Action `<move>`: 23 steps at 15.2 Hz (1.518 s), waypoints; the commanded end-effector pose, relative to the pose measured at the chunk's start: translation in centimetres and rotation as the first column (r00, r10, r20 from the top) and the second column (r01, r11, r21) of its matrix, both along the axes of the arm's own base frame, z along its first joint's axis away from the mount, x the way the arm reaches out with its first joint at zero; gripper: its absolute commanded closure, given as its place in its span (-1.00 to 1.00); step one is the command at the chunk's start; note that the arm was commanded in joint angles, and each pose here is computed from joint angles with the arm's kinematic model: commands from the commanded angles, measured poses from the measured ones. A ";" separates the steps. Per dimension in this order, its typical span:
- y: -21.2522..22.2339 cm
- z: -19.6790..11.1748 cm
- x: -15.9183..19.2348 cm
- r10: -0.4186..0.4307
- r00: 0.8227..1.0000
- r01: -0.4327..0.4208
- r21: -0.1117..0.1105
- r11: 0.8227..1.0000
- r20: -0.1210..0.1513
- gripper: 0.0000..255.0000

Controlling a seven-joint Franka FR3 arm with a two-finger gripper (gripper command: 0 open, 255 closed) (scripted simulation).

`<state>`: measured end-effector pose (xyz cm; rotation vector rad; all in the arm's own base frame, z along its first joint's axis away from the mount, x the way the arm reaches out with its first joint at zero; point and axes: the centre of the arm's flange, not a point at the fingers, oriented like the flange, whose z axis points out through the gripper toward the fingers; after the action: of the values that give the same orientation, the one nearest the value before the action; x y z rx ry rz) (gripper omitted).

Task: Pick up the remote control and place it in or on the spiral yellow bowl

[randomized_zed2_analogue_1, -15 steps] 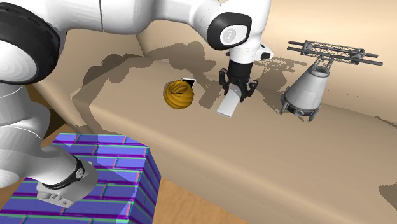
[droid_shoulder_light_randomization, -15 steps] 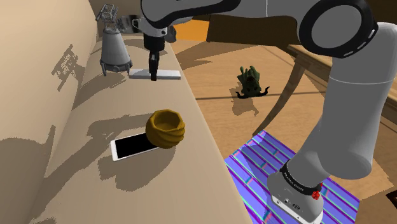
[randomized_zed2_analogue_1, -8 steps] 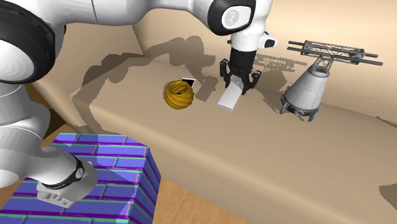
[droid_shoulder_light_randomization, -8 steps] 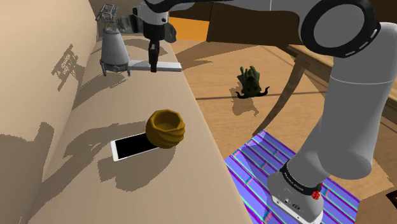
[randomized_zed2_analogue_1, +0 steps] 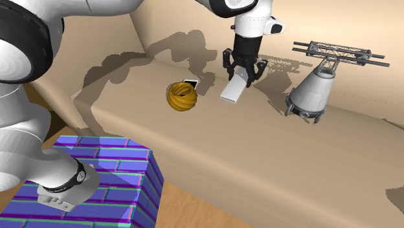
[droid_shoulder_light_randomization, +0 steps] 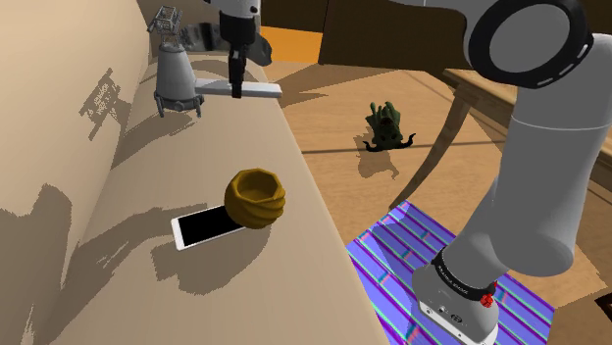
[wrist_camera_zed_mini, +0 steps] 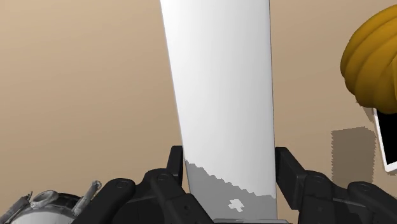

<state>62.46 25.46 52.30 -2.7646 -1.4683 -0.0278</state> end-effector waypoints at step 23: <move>8.6 -2.4 -22.1 0.000 1.000 0.000 0.000 1.000 0.000 1.00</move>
<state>40.39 34.15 50.39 -2.7643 -1.4693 -0.0269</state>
